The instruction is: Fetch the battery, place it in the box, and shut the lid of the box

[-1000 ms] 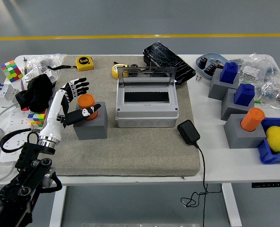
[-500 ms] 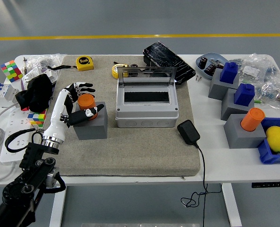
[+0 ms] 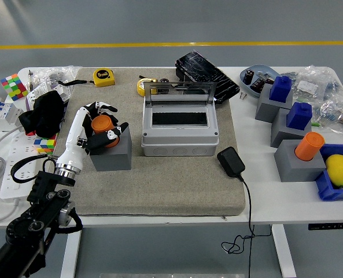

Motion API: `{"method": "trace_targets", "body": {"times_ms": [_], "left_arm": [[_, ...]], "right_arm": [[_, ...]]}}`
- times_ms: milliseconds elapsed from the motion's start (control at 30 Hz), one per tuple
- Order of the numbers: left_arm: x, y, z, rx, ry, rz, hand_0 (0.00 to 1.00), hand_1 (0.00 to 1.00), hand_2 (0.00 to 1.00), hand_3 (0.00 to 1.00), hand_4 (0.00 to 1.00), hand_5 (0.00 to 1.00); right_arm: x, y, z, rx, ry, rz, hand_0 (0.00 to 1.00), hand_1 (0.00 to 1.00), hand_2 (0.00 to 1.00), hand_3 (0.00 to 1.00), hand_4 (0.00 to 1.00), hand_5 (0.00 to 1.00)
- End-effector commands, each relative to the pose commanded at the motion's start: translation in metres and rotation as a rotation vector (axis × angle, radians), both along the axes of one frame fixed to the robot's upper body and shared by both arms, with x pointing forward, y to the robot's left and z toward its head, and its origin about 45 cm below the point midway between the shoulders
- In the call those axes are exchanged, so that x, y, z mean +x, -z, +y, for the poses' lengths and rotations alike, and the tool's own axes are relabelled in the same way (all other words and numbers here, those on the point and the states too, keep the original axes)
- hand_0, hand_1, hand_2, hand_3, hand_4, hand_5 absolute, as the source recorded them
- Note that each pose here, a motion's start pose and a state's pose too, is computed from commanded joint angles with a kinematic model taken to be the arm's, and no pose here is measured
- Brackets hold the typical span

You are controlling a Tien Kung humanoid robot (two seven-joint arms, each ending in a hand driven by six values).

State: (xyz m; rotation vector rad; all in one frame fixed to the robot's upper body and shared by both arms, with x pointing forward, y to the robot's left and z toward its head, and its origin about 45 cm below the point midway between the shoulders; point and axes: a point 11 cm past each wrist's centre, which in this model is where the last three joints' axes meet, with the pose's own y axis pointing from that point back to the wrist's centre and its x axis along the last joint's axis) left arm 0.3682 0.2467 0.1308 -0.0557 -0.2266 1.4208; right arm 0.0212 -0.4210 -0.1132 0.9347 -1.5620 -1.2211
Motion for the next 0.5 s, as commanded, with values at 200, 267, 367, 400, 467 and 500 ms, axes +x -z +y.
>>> {"method": "trace_targets", "body": {"times_ms": [200, 267, 367, 400, 467, 500], "left_arm": [[0.0007, -0.0013, -0.0044, -0.001, 0.014, -0.003, 0.328, 0.285, 0.328, 0.404, 0.785, 0.002], [0.0006, -0.0018, -0.0056, -0.001, 0.018, -0.004, 0.226, 0.219, 0.280, 0.380, 0.691, 0.002], [0.0014, -0.0031, -0.0065, 0.000, 0.020, -0.008, 0.226, 0.219, 0.280, 0.380, 0.691, 0.002], [0.0020, -0.0035, -0.0068, 0.000, 0.021, -0.009, 0.226, 0.219, 0.280, 0.380, 0.691, 0.002], [0.0027, -0.0039, -0.0072, 0.002, 0.022, -0.010, 0.179, 0.172, 0.253, 0.332, 0.637, 0.002], [0.0031, -0.0040, -0.0074, 0.002, 0.021, -0.010, 0.179, 0.172, 0.253, 0.332, 0.637, 0.002]], "right_arm": [[0.0005, 0.0001, 0.0003, 0.001, -0.002, -0.002, 0.767, 0.726, 0.738, 0.756, 0.998, 0.548], [0.0003, 0.0001, 0.0003, 0.002, -0.002, -0.002, 0.767, 0.726, 0.738, 0.756, 0.998, 0.545], [0.0004, 0.0000, 0.0002, 0.001, -0.003, -0.001, 0.767, 0.726, 0.738, 0.756, 0.998, 0.545], [0.0006, 0.0000, 0.0002, 0.001, -0.002, -0.002, 0.767, 0.726, 0.738, 0.756, 0.998, 0.545], [0.0006, 0.0001, 0.0004, 0.002, -0.002, -0.002, 0.767, 0.727, 0.738, 0.756, 0.998, 0.545], [0.0008, 0.0001, 0.0005, 0.002, -0.003, -0.002, 0.767, 0.727, 0.738, 0.756, 0.998, 0.545]]}}
